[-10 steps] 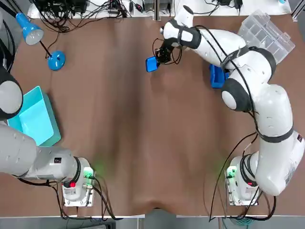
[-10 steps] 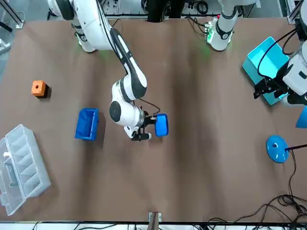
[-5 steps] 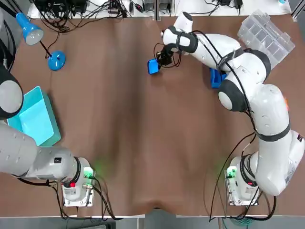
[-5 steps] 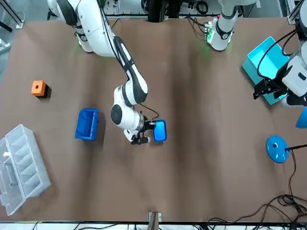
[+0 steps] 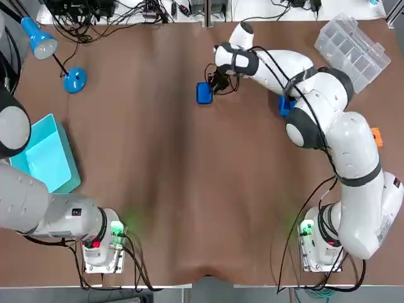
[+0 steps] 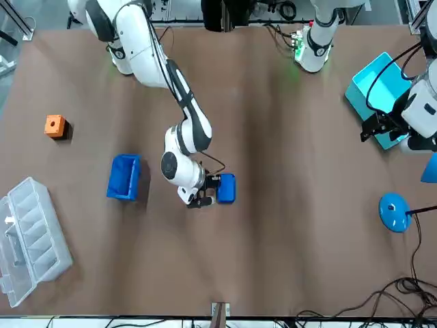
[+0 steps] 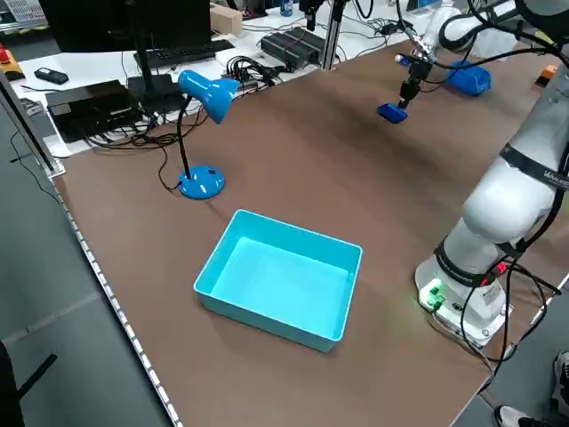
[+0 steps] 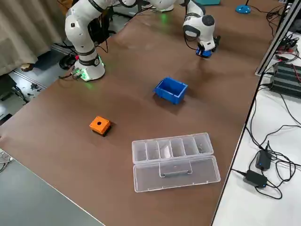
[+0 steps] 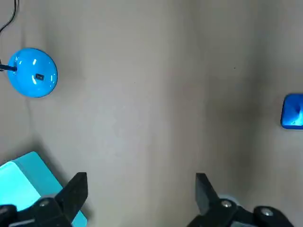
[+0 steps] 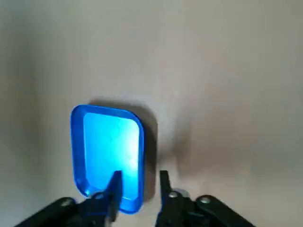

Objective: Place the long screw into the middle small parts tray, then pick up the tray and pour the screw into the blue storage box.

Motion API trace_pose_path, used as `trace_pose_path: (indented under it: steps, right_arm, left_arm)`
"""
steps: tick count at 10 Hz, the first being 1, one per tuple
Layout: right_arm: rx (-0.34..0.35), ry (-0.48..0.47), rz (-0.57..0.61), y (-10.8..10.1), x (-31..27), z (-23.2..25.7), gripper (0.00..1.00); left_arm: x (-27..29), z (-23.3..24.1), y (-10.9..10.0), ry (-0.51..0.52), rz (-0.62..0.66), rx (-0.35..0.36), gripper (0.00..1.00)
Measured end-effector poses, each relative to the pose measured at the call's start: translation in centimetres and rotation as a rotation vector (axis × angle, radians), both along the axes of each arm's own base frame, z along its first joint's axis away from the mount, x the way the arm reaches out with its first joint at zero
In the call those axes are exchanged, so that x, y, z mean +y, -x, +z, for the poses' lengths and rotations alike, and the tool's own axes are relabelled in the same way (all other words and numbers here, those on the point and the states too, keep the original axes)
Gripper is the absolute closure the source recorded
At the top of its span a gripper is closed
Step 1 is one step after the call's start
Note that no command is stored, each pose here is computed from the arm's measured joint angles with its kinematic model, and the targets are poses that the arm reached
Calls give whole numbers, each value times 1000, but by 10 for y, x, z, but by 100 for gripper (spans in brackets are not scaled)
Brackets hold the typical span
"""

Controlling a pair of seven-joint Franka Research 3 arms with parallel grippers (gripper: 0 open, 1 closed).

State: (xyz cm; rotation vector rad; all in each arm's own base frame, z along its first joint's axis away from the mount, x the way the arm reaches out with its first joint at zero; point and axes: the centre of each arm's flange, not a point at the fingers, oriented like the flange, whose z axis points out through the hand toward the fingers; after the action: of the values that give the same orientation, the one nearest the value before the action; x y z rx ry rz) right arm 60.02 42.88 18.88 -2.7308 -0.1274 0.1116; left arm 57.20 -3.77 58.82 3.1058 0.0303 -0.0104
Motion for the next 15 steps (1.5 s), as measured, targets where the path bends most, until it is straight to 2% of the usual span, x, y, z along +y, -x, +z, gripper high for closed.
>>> trace_pose_path:
  steps: [2, 4, 5, 7, 9, 11, 13, 15]
  right_arm:
    - [13, 110, 86, -19, -35, 44, 23]
    - [-5, 252, 180, -37, -93, 122, 0]
    - [-18, 312, 210, -42, -130, 156, 0]
    - [-39, 359, 248, -42, -230, 224, 0]
    - [-60, 361, 185, -31, -324, 291, 0]
    - [-107, 417, 173, -13, -370, 347, 0]
    - [-117, 458, 171, 7, -399, 386, 0]
    - [-127, 436, 85, 22, -431, 415, 0]
  left_arm:
    - [0, 0, 0, 0, 0, 0, 0]
    - [0, 0, 0, 0, 1, 0, 0]
    - [0, 0, 0, 0, 1, 1, 0]
    - [1, 0, 0, 0, 1, 0, 0]
    - [1, 0, 0, 0, 2, 0, 0]
    - [1, 0, 0, 0, 2, 0, 0]
    - [1, 0, 0, 0, 2, 0, 0]
    - [1, 2, -1, 0, 1, -3, 0]
